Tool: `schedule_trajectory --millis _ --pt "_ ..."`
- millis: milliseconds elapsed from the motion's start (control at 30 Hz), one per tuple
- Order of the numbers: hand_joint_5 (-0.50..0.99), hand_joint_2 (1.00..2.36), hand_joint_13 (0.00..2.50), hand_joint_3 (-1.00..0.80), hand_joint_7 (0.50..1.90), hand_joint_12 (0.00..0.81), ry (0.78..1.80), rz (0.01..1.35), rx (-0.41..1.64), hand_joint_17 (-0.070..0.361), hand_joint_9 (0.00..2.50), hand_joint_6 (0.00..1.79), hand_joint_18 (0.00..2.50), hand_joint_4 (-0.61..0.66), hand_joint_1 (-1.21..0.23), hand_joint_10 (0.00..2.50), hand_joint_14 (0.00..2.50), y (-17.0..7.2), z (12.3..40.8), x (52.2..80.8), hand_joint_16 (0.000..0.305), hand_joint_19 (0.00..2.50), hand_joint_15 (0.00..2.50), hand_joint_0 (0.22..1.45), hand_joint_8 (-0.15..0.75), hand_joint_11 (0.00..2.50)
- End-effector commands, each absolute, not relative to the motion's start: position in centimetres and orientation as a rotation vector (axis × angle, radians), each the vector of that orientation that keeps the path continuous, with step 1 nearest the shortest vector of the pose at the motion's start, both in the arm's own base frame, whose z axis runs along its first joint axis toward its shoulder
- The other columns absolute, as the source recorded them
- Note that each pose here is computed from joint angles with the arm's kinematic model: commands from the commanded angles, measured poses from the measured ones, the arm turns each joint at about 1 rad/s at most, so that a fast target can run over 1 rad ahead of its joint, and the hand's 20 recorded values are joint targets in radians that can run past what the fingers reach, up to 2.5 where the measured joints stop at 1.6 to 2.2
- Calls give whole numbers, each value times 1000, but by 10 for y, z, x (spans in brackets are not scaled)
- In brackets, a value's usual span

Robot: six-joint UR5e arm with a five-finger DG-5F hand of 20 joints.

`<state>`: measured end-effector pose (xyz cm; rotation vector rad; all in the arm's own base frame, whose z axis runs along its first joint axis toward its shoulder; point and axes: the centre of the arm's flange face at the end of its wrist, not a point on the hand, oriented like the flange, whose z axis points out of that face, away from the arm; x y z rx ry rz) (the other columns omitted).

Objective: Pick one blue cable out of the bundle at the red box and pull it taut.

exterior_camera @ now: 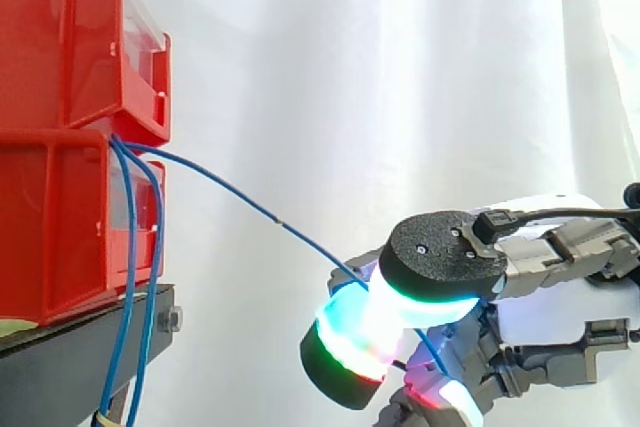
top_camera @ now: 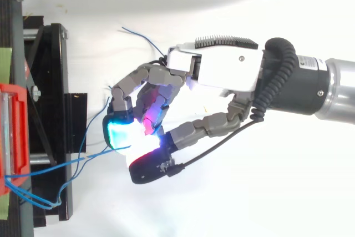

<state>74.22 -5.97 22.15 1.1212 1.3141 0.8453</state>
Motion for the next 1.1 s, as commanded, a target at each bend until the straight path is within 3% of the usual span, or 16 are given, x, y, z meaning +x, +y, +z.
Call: schedule_trajectory --millis 0,1067 --pt "-57 1018 793 -226 1011 348 1315 844 1123 92 1153 920 484 -8 -878 12 14 -60 221 742 41 400 502 627 368 880" --pt "-57 1018 775 -227 998 351 1315 844 1123 85 1139 923 338 -11 -875 11 14 -60 221 742 38 320 502 627 366 859"
